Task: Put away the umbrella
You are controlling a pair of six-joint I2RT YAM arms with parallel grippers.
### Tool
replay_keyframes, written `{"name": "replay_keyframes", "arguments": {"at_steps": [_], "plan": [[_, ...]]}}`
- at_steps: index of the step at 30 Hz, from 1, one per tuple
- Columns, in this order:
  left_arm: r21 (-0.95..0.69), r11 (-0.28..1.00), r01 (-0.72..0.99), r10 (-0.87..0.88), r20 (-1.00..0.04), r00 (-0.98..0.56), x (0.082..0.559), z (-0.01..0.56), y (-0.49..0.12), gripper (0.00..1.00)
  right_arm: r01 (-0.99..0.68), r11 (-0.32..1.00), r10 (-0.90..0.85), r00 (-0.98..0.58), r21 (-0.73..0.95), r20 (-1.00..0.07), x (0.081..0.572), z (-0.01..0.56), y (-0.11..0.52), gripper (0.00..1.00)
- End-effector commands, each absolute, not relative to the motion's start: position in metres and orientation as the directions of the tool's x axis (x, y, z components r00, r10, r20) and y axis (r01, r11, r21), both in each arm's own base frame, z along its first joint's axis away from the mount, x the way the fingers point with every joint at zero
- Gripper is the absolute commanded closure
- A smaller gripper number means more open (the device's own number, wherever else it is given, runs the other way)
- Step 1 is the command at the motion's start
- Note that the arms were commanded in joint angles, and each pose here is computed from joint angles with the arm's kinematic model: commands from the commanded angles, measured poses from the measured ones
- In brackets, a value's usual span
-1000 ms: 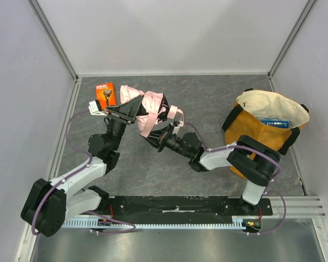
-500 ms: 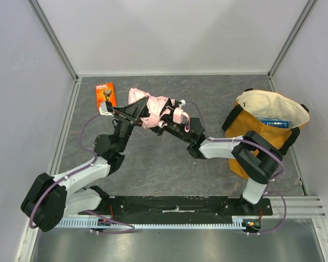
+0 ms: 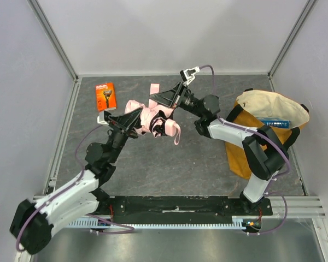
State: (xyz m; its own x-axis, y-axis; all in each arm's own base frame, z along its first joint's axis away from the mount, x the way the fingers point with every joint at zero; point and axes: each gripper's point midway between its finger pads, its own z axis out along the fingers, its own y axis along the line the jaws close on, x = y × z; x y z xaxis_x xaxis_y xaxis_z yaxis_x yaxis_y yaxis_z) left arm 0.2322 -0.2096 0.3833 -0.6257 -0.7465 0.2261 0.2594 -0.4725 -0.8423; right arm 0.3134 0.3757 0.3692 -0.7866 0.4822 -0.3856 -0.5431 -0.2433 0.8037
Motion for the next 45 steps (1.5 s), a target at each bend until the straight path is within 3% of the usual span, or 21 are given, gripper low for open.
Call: {"name": "replay_keyframes", "arguments": {"at_steps": [1, 6, 10, 14, 22, 25, 28, 38, 45], "plan": [[-0.961, -0.264, 0.088, -0.723, 0.137, -0.677, 0.207, 0.361, -0.224, 0.98, -0.741, -0.093, 0.517, -0.607, 0.665, -0.603, 0.333, 0.409, 0.356, 1.0], [-0.976, 0.097, -0.192, -0.703, 0.069, -0.707, 0.208, 0.289, -0.238, 0.98, -0.824, -0.021, 0.437, -0.517, 0.567, -0.736, 0.311, 0.427, 0.357, 1.0], [-0.915, 0.258, -0.311, -0.673, 0.06, -0.737, 0.208, 0.249, -0.245, 0.98, -0.863, 0.071, 0.412, -0.432, 0.501, -0.803, 0.295, 0.439, 0.353, 1.0], [-0.868, 0.311, -0.387, -0.706, 0.062, -0.706, 0.211, 0.224, -0.232, 0.98, -0.89, 0.133, 0.383, -0.359, 0.436, -0.851, 0.268, 0.437, 0.353, 1.0], [-0.74, 0.361, -0.568, -0.767, 0.111, -0.632, 0.205, 0.161, -0.204, 0.98, -0.915, 0.049, 0.535, -0.314, 0.4, -0.784, 0.221, 0.454, 0.334, 1.0], [-0.654, 0.423, -0.627, -0.785, 0.081, -0.614, 0.201, 0.137, -0.192, 0.98, -0.931, 0.131, 0.491, -0.239, 0.342, -0.838, 0.21, 0.45, 0.346, 1.0], [-0.579, 0.474, -0.664, -0.792, 0.049, -0.608, 0.201, 0.121, -0.184, 0.98, -0.937, 0.068, 0.467, -0.274, 0.344, -0.84, 0.203, 0.441, 0.363, 1.0], [-0.392, 0.517, -0.761, -0.789, 0.126, -0.601, 0.187, 0.054, -0.179, 0.98, -0.98, 0.133, 0.326, -0.097, 0.148, -0.94, 0.147, 0.432, 0.405, 1.0], [-0.399, 0.554, -0.731, -0.786, 0.038, -0.617, 0.199, 0.054, -0.172, 0.98, -0.957, 0.179, 0.299, -0.169, 0.229, -0.939, 0.149, 0.386, 0.41, 1.0]]}}
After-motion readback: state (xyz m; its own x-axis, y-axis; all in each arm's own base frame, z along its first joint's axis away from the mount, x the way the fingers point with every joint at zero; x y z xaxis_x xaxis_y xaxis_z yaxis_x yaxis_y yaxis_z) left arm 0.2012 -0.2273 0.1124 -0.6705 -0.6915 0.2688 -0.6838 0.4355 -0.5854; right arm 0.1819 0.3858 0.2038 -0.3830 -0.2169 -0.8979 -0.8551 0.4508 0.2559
